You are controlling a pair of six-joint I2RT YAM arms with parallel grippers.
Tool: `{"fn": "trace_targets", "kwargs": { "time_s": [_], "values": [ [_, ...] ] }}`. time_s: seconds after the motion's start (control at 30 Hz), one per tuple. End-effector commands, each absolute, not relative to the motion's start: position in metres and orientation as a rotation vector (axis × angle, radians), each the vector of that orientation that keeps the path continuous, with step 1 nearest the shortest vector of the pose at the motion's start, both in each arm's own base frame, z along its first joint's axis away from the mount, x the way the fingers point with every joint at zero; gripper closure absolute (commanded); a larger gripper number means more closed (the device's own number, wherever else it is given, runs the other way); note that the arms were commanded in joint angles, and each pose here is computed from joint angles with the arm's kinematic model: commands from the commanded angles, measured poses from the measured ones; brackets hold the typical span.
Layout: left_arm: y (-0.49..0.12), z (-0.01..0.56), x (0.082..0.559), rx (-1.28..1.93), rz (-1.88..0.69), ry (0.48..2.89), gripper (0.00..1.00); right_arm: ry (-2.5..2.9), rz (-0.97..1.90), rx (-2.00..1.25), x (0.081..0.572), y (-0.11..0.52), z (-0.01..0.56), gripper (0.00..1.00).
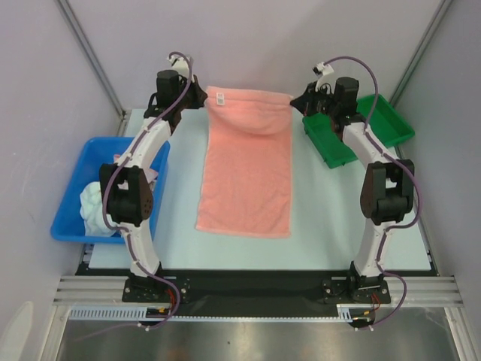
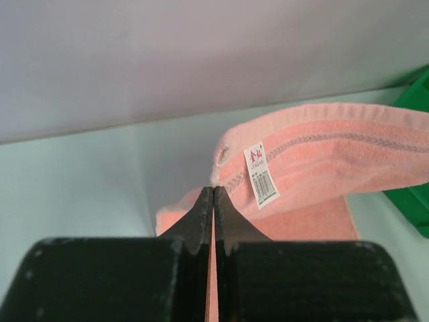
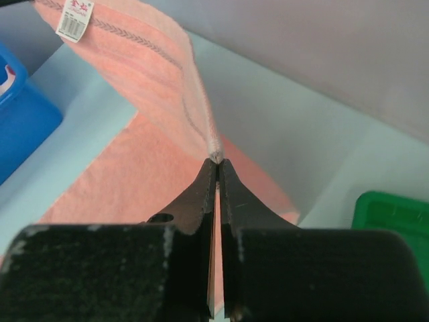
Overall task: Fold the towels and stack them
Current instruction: Fold the towel
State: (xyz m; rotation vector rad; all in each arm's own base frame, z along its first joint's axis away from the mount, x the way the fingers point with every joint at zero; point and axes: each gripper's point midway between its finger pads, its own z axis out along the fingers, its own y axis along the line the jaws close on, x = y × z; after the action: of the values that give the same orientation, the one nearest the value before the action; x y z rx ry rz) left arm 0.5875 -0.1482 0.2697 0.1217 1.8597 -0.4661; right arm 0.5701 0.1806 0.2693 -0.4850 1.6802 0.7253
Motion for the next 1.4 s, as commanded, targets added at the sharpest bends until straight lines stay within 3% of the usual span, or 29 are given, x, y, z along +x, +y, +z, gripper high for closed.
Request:
{"fn": "trace_targets", "kwargs": {
  "time_s": [0.0,0.13,0.63,1.37],
  "values": [
    [-0.146,0.336,0.559,0.195,-0.462,1.698,1.00,1.563,0.699,-0.526,0.533,0.184,0.320,1.00],
    [-0.144,0.304,0.526,0.184,-0.493,1.780,1.00,1.681,0.747,-0.488,0.485,0.193,0.279,1.00],
    [-0.137,0.222,0.395,0.142,-0.561,2.028,1.00,1.971,0.763,-0.435,0.355,0.208,0.210,1.00],
    [-0.135,0.135,0.309,0.049,-0.556,2.379,1.00,2.292,0.752,-0.220,0.270,0.184,0.130,1.00]
  ]
}}
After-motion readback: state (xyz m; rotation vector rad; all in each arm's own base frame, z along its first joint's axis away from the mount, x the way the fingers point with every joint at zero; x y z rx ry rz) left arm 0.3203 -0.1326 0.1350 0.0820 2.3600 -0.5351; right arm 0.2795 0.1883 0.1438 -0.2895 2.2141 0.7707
